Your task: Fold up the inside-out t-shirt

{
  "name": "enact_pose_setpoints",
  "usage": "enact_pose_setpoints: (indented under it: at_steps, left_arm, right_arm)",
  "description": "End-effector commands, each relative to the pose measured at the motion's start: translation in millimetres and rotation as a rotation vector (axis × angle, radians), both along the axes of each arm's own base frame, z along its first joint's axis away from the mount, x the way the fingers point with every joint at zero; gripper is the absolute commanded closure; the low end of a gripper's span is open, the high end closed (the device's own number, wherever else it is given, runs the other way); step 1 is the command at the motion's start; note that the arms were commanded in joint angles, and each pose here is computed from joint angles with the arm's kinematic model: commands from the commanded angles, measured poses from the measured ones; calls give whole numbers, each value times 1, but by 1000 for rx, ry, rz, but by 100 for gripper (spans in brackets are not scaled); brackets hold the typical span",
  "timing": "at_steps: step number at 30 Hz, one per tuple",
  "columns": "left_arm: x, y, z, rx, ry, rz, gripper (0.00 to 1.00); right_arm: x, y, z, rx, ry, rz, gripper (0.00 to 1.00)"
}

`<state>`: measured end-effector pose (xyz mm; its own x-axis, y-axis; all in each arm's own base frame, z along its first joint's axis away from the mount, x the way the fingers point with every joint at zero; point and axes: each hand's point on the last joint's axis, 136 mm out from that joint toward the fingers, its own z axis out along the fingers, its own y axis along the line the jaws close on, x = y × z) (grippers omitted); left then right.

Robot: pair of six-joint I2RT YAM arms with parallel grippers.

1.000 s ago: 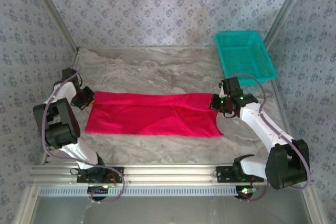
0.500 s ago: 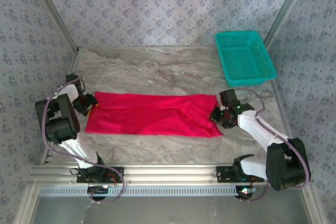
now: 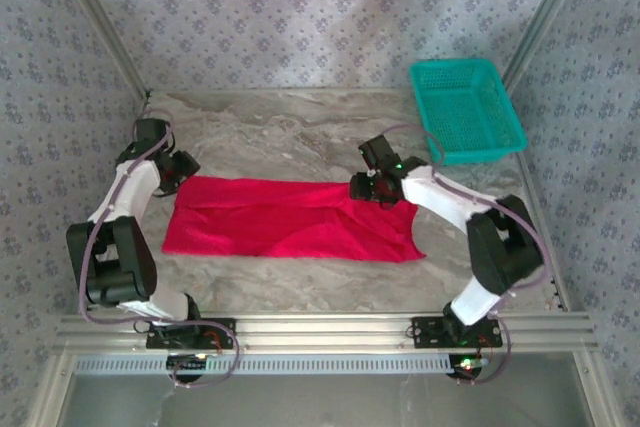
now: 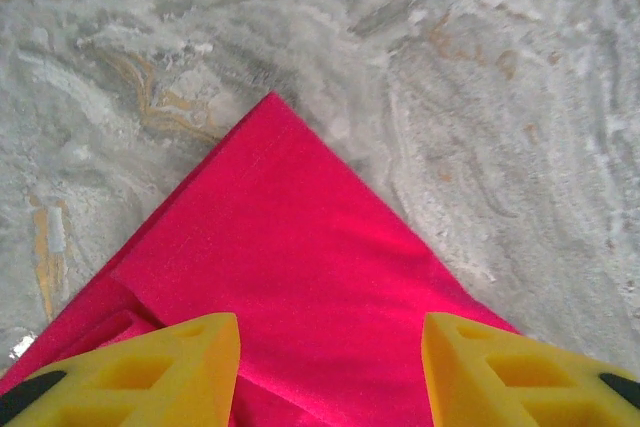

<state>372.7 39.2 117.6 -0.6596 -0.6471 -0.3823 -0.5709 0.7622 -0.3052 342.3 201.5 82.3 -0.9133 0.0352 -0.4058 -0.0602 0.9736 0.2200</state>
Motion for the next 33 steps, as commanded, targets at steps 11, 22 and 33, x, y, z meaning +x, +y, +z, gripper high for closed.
enact_pose_setpoints:
  at_steps: [11,22,33]
  left_arm:
    - [-2,-2,-17,-23,52,-6,57]
    - [-3,-6,-20,-50,53,-6,60]
    - [4,-15,-10,-78,37,-42,60]
  right_arm:
    - [-8,32,9,-55,-1,80,100]
    - [-111,47,13,-81,-56,72,98]
    - [-128,59,39,-108,-96,100,42]
